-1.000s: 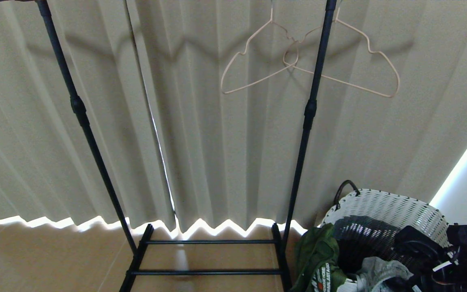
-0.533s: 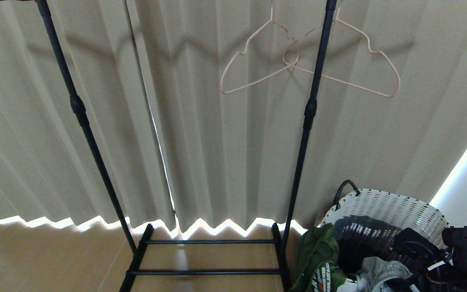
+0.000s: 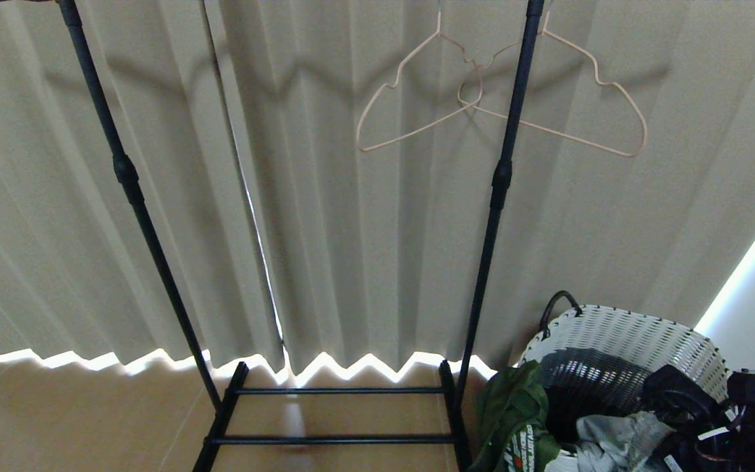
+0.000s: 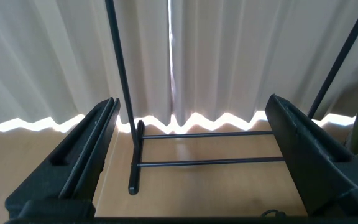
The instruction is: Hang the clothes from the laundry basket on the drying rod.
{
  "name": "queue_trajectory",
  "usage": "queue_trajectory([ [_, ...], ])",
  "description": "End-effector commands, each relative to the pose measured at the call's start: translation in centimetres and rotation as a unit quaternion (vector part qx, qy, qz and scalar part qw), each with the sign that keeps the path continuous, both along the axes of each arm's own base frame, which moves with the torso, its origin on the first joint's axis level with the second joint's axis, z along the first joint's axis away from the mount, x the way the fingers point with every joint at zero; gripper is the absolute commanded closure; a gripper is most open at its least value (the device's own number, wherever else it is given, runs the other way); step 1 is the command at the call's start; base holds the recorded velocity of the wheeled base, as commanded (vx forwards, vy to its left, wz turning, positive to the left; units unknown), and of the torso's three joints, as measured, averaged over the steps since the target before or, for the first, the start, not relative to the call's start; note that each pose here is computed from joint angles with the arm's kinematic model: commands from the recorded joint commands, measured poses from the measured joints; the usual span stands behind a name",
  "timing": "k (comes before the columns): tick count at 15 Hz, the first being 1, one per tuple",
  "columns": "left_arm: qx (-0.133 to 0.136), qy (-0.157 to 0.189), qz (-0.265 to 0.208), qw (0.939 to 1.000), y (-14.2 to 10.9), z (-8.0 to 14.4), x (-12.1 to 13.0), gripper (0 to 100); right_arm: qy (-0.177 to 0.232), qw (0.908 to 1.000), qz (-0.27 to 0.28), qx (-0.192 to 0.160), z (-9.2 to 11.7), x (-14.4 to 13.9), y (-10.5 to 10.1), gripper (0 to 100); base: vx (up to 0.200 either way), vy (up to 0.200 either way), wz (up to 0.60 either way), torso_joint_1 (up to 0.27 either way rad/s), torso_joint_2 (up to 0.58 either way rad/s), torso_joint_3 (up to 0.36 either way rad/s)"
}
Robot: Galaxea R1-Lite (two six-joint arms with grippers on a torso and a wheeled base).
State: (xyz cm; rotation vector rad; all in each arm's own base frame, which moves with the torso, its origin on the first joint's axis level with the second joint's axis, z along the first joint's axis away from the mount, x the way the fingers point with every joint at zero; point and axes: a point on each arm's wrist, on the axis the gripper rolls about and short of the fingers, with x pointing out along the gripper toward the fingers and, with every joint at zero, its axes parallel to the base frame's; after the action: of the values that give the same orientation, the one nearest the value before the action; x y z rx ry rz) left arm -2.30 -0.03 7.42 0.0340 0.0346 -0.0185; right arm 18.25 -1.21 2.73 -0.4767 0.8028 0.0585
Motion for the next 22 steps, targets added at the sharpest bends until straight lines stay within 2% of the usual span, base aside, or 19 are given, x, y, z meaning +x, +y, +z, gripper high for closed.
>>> queue_trajectory([
  [1,0.0,0.001,0.001,1.0,0.0,0.0,0.0,0,-0.042,0.9991,0.004,-0.002,1.2,-0.3,0.2,100,0.0,0.0,0.0,0.0,0.0,0.0],
  [2,0.0,0.001,0.001,1.0,0.0,0.0,0.0,0,-0.102,0.9948,0.004,-0.005,3.1,-0.6,0.1,100,0.0,0.0,0.0,0.0,0.0,0.0],
  [4,0.001,0.0,0.0,1.0,0.0,0.0,0.0,0,-0.172,0.985,0.004,-0.009,5.6,-1.6,0.2,100,0.0,0.0,0.0,0.0,0.0,0.0],
  [5,0.0,0.001,-0.001,1.0,0.0,0.0,0.0,0,-0.19,0.9816,0.005,-0.011,6.2,-2.0,0.2,100,0.0,0.0,0.0,0.0,0.0,0.0],
  [7,0.001,0.0,-0.001,1.0,0.0,0.0,0.0,0,-0.256,0.9661,0.015,-0.029,9.1,-1.7,0.2,100,0.0,0.0,0.0,0.0,0.0,0.0],
  [8,0.001,0.001,-0.001,1.0,0.0,0.0,0.0,0,-0.27,0.9623,0.016,-0.033,10.0,-1.5,0.2,100,0.0,0.0,0.0,0.0,0.0,0.0],
  [9,0.0,0.001,-0.001,1.0,0.0,0.0,0.0,0,-0.287,0.9571,0.017,-0.035,12.1,-1.6,0.2,100,0.0,0.0,0.0,0.0,0.0,0.0],
  [11,0.0,0.001,-0.001,1.0,0.0,0.0,0.0,0,-0.272,0.9616,0.021,-0.031,15.1,-3.3,0.3,100,0.0,0.0,0.0,0.0,0.0,0.0],
  [12,0.0,0.0,-0.001,1.0,0.0,0.0,0.0,0,-0.268,0.9626,0.021,-0.03,15.4,-3.6,0.3,100,0.0,0.0,0.0,0.0,0.0,0.0],
  [13,0.0,0.0,-0.001,1.0,0.0,0.0,0.0,0,-0.238,0.9706,0.024,-0.025,16.8,-5.9,0.5,100,0.0,0.0,0.0,0.0,0.0,0.0],
  [15,0.0,0.0,-0.001,1.0,0.0,0.0,0.0,0,-0.218,0.975,0.04,-0.014,16.9,-8.6,0.7,100,0.0,0.0,0.0,0.0,0.0,0.0],
  [17,0.0,0.0,-0.001,1.0,0.0,0.0,0.0,0,-0.221,0.9743,0.04,-0.014,16.9,-10.2,0.7,100,0.0,0.0,0.0,0.0,0.0,0.0],
  [22,0.0,0.001,0.0,1.0,0.0,0.0,0.0,0,-0.231,0.972,0.041,-0.015,16.8,-11.3,0.8,100,0.0,0.0,0.0,0.0,0.0,0.0],
])
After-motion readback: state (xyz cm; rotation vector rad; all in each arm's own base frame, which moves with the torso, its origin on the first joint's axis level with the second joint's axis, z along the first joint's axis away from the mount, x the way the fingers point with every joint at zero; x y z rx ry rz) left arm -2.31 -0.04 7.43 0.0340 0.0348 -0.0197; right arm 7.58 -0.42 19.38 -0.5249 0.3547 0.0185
